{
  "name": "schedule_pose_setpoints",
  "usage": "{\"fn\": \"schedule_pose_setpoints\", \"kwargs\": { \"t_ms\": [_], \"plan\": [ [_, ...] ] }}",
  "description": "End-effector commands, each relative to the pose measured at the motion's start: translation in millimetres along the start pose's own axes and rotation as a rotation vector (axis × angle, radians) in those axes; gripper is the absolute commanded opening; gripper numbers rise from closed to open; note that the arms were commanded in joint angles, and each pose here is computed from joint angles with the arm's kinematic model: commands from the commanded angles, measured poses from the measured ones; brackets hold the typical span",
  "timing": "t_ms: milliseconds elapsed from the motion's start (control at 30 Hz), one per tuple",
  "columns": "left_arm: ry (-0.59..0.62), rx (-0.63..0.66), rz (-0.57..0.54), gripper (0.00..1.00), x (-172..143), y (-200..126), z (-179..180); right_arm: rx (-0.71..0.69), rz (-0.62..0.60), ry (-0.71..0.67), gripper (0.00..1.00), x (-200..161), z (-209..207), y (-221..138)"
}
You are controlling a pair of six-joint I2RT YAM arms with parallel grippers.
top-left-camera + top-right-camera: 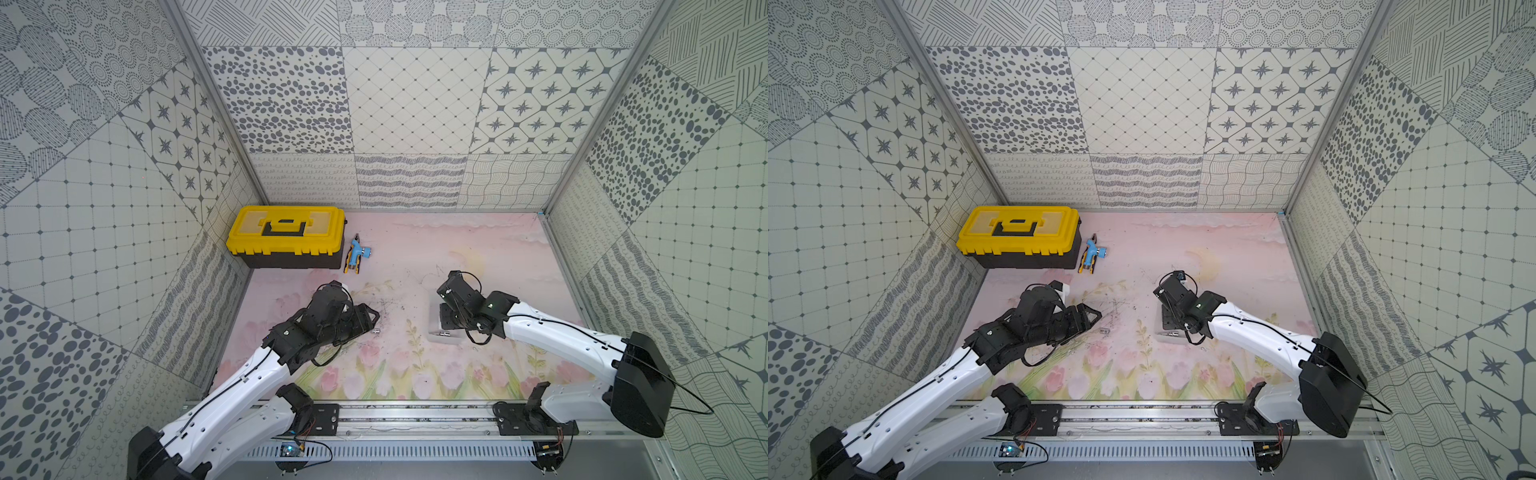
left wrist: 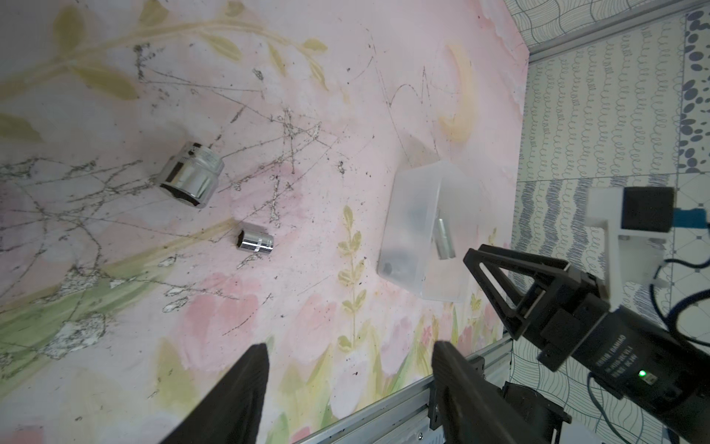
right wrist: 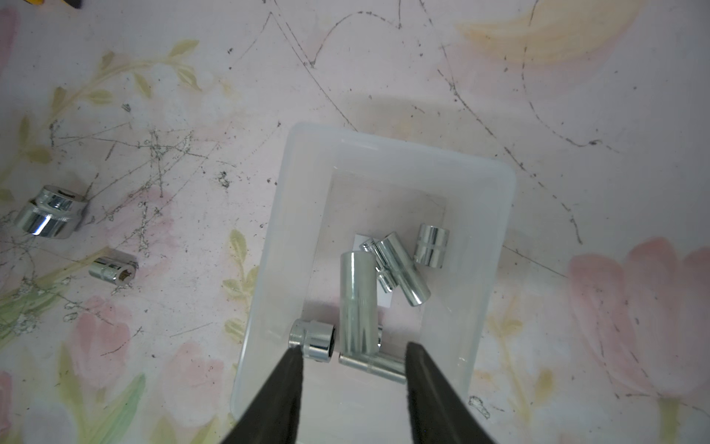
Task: Put the socket on the desktop into the storage box
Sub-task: Place the socket head in the storage box.
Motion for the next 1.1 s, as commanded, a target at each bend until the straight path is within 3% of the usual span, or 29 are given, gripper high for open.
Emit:
{"fn": "schedule_pose_setpoints", "kwargs": {
  "t_ms": [0, 200, 367, 833, 1067],
  "plan": [
    [0.008, 0.076, 0.000, 0.72, -1.1, 0.3, 11.5, 0.028, -0.078, -0.039, 0.58, 11.6, 16.3, -16.6],
    [-0.027, 0.124, -0.022, 0.71, -0.9, -2.5, 18.7, 0.157, -0.086, -0.238, 0.54, -6.6, 71.5, -25.4],
    [-0.109, 0.218, -0.050, 0.71, -3.9, -8.2, 34.7, 0.318, 0.036, -0.390, 0.53, -26.6, 122.9, 4.1],
    [-0.192, 0.246, -0.069, 0.71, -13.7, -15.3, 55.1, 0.272, 0.129, -0.537, 0.49, -36.1, 173.3, 81.5],
    [-0.198, 0.231, -0.061, 0.71, -14.5, -14.3, 56.7, 0.234, 0.122, -0.562, 0.49, -35.7, 178.2, 98.6]
  ]
}}
Point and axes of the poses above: each gripper's point midway between its finger pads, its own y axis out along the fingers, its own z axis along the line the jaws close on, x = y × z, the point moved 10 cm from there along -y, back along the fingers, and after that the axes turned 6 degrees about y, right-handed, at the moved point
